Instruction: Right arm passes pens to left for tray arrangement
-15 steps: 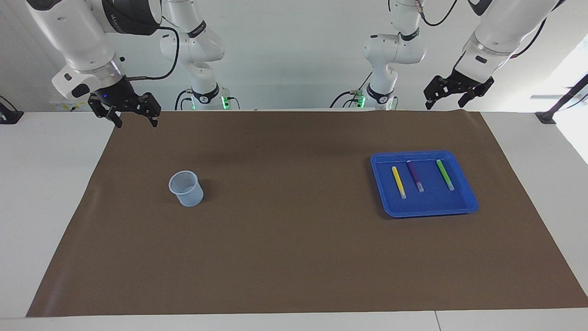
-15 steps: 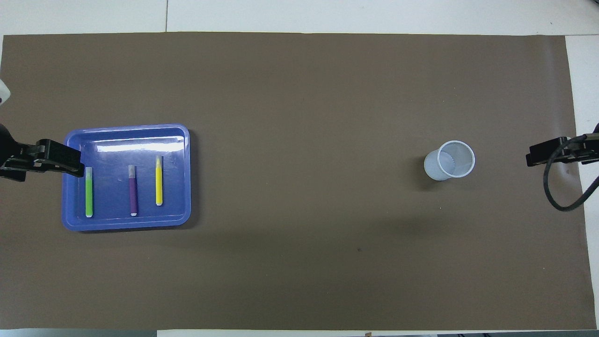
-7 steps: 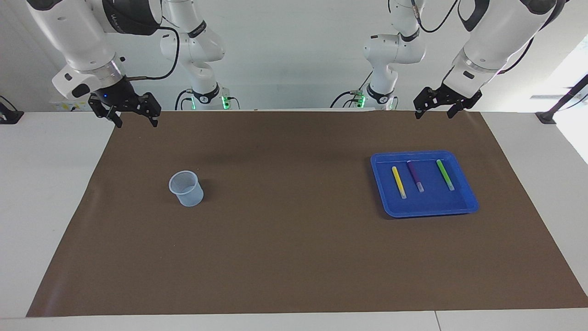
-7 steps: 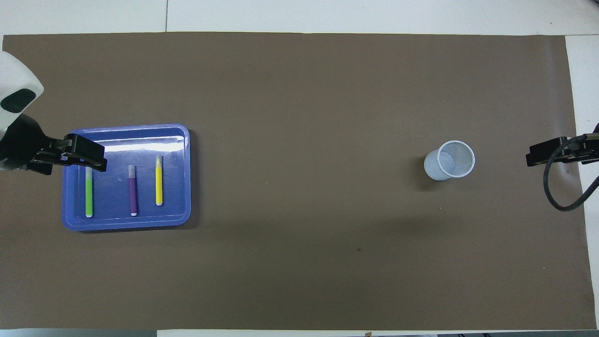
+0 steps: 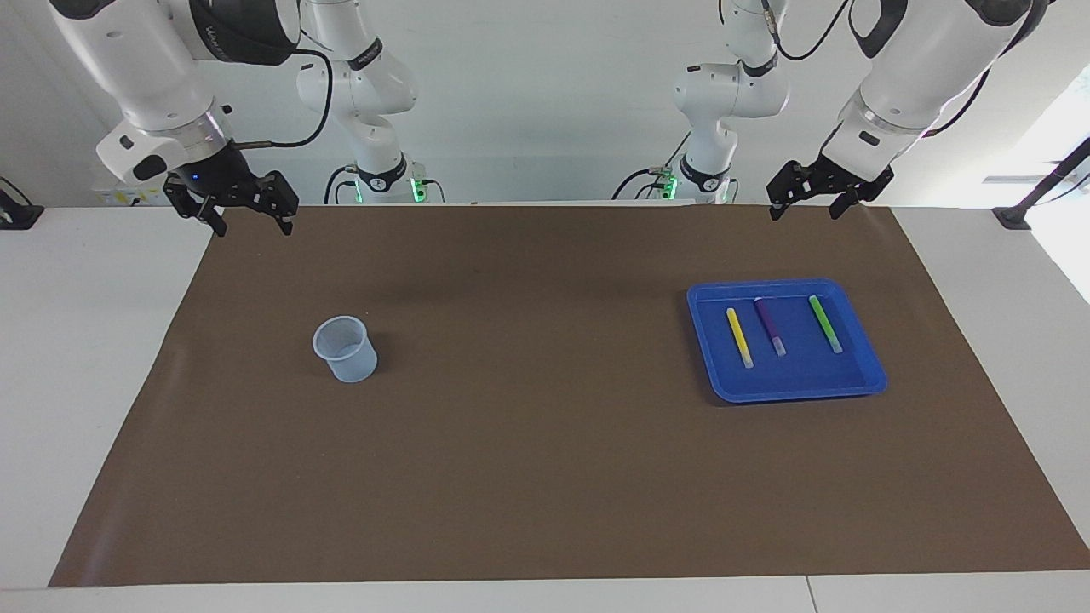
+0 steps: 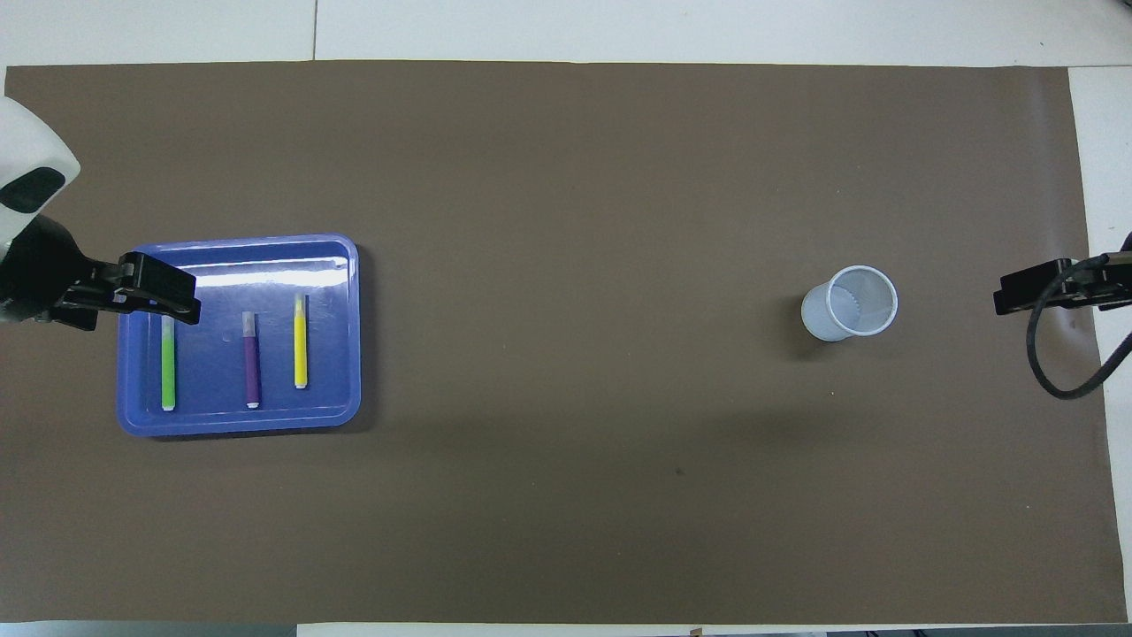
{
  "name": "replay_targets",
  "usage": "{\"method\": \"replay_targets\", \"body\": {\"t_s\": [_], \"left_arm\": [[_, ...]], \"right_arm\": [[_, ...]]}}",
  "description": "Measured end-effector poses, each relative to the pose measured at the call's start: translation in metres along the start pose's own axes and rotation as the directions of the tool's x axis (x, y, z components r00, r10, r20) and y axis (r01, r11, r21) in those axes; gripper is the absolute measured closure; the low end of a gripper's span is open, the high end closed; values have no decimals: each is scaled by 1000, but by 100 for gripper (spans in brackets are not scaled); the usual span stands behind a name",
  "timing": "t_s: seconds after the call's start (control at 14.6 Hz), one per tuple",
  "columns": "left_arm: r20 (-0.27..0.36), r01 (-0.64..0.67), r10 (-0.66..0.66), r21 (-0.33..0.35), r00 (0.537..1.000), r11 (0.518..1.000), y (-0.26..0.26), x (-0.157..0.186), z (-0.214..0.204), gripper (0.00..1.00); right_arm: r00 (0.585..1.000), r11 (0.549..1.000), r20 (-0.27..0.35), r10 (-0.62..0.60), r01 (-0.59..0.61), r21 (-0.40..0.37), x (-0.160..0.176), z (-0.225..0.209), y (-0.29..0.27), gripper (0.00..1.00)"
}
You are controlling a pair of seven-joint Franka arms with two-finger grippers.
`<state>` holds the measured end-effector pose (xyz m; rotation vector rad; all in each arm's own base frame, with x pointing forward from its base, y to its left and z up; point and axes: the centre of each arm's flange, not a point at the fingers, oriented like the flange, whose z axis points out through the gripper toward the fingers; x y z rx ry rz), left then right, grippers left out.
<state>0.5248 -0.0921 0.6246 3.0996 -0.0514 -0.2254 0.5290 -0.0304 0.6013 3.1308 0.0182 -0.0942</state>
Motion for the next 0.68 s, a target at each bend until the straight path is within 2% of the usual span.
{"method": "replay_targets", "body": {"t_s": [0.68], "left_arm": [[-2, 2, -2, -1, 1000, 1000, -1, 0, 0, 0]], "right_arm": [[1000, 1000, 0, -6, 6, 1, 0, 0, -4, 0]]}}
